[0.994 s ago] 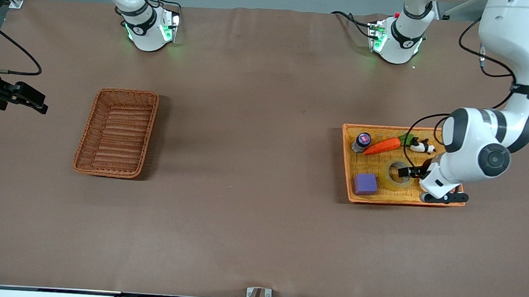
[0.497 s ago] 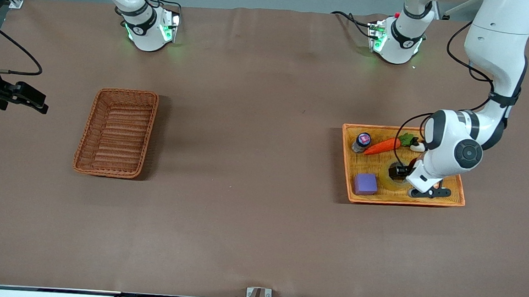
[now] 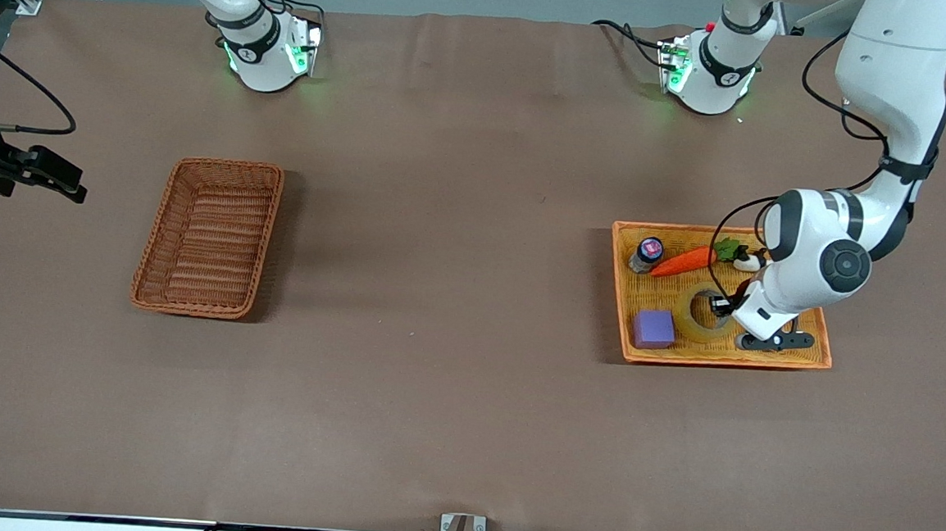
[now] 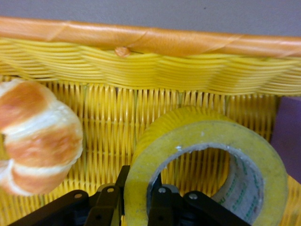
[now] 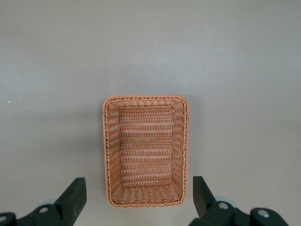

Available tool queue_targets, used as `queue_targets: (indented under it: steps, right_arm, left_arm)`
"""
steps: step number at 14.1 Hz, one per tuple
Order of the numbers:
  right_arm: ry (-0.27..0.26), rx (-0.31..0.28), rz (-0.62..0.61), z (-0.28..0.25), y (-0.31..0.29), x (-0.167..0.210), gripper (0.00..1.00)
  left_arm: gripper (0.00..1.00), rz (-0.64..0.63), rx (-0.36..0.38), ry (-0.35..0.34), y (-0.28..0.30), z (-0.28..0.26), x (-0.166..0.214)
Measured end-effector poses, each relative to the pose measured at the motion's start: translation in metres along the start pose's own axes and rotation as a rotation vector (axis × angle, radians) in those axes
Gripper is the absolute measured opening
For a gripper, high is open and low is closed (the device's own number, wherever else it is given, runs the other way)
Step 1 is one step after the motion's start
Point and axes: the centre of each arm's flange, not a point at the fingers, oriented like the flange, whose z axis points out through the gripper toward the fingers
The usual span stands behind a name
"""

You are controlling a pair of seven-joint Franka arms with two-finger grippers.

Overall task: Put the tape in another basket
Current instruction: 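Lift the tape roll with the left gripper and carry it toward the basket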

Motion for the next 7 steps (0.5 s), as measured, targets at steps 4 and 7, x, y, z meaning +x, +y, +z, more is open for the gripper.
queue_targets:
  steps: [4, 7]
  right_arm:
    - [-0.001, 0.000, 0.000, 0.000, 0.000, 0.000, 1.00]
    - [-0.001, 0.000, 0.000, 0.000, 0.000, 0.000, 1.00]
  left_arm:
    - [0.21, 0.011, 0.015, -0.118, 0.008, -0.096, 0.008]
    - [0.21, 0.063, 0.004, -0.122, 0.064, -0.159, 0.011]
